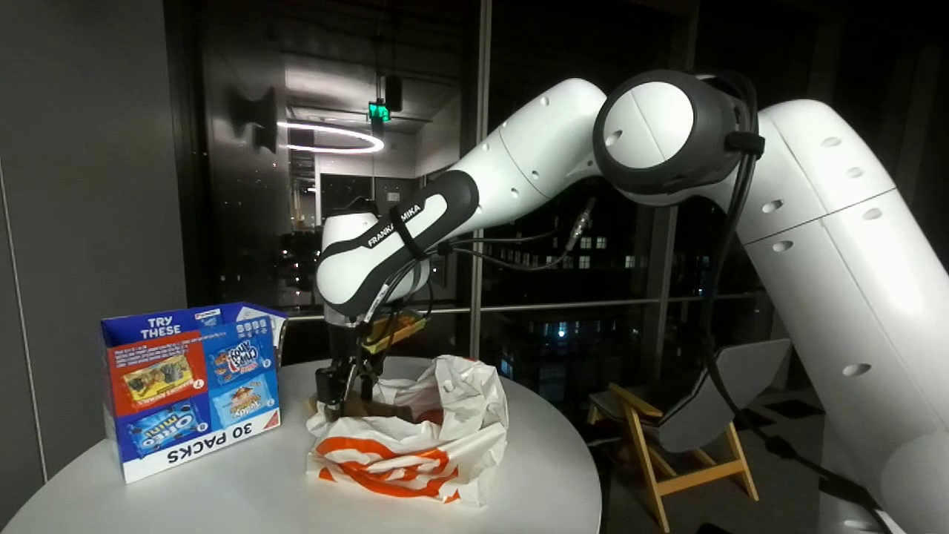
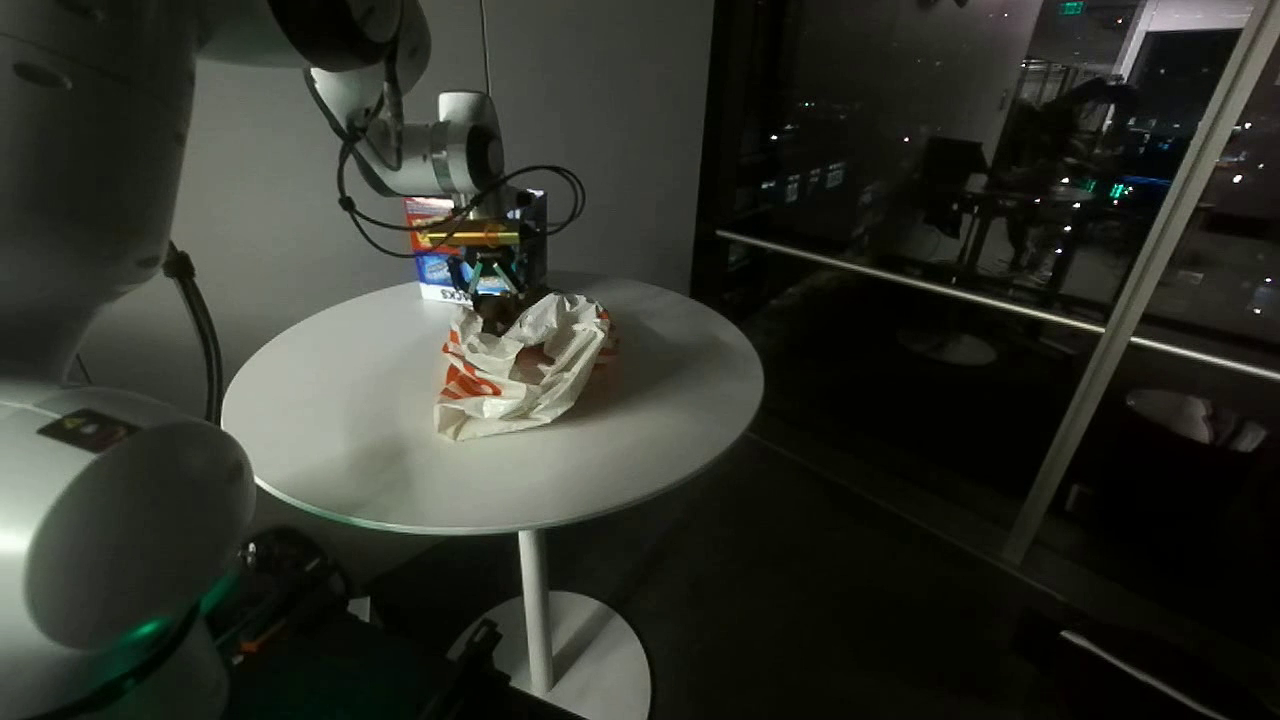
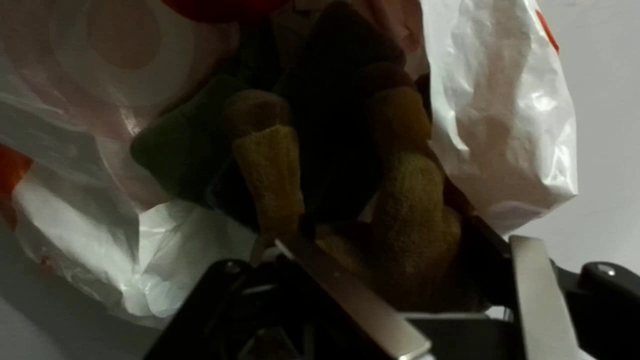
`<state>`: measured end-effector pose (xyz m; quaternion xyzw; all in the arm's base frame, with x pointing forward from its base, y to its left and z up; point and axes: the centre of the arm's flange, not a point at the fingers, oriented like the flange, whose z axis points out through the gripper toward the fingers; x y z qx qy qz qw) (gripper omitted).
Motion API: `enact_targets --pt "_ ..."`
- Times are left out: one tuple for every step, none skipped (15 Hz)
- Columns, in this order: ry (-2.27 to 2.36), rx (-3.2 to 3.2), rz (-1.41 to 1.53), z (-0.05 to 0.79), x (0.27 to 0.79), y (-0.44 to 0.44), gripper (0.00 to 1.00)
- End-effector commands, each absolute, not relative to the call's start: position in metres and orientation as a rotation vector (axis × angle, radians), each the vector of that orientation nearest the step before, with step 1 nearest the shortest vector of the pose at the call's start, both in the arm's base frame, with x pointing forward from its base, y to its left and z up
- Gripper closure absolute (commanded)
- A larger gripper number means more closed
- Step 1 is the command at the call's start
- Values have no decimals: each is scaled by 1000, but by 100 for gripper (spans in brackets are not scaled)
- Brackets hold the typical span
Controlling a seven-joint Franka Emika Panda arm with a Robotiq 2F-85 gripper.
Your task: Remove the moose and radish from the plastic bag.
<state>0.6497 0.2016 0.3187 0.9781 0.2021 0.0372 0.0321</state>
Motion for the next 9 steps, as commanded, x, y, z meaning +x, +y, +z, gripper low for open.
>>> enact_targets --pt "581 3054 113 329 656 198 56" --pt "575 3065 116 331 656 197 64" --pt "563 3075 123 332 657 195 72" --pt "553 3088 124 335 657 193 78" --pt "537 3101 127 336 657 191 88" --pt "521 3116 126 338 658 189 91" --pt "502 3128 130 340 659 186 92" --pt "490 3142 132 342 659 184 93" --pt "474 3153 136 344 659 182 93"
